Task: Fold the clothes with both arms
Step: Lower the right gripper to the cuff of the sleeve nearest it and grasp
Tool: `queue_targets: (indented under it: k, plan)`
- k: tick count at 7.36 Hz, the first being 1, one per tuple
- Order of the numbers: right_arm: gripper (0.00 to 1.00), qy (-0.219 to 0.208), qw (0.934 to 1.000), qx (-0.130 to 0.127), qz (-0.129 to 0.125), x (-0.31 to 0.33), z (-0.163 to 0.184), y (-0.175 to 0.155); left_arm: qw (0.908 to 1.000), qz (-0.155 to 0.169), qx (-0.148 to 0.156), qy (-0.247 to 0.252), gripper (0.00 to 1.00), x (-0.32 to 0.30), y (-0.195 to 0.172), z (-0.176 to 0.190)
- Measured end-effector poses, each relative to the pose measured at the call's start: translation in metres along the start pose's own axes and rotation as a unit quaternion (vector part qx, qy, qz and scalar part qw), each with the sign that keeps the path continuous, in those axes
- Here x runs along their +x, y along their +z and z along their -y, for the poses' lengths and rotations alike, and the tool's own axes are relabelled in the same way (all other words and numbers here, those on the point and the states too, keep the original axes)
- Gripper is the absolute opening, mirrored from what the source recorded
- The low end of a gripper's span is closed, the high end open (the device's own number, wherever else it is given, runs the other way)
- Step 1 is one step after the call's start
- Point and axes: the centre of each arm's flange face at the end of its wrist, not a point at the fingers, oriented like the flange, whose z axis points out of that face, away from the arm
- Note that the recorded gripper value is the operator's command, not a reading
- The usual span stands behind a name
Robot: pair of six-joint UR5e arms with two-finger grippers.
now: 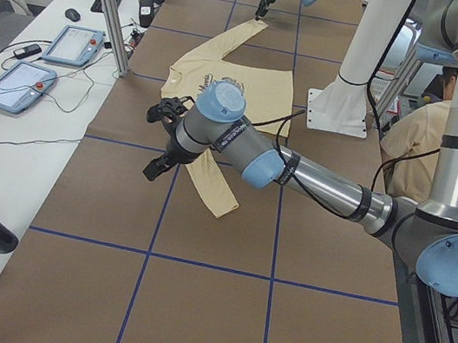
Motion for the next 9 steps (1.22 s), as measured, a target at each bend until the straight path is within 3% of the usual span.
queue_targets:
  k: [2, 6, 7, 8, 9]
  plan:
    - [0.58, -0.004, 1.0000, 0.000, -0.004, 0.0006, -0.0021, 0.0032, 1.0000, 0.000, 0.000, 0.000, 1.00, -0.0001, 0.0000, -0.0002]
    - [0.41, -0.008, 0.9999, -0.001, -0.011, 0.0014, -0.0060, 0.0085, 1.0000, 0.000, 0.000, -0.001, 1.00, -0.0004, -0.0001, -0.0009]
    - [0.13, -0.009, 0.9999, -0.002, -0.010, 0.0007, -0.0064, 0.0090, 1.0000, 0.000, -0.001, -0.001, 1.00, -0.0007, 0.0000, -0.0012]
    - [0.00, -0.009, 0.9999, -0.002, -0.010, 0.0003, -0.0066, 0.0092, 1.0000, 0.000, -0.001, -0.001, 1.00, -0.0009, 0.0001, -0.0013]
    - [0.00, -0.010, 0.9999, -0.002, -0.010, 0.0000, -0.0066, 0.0092, 1.0000, 0.000, -0.001, -0.001, 1.00, -0.0010, 0.0002, -0.0014]
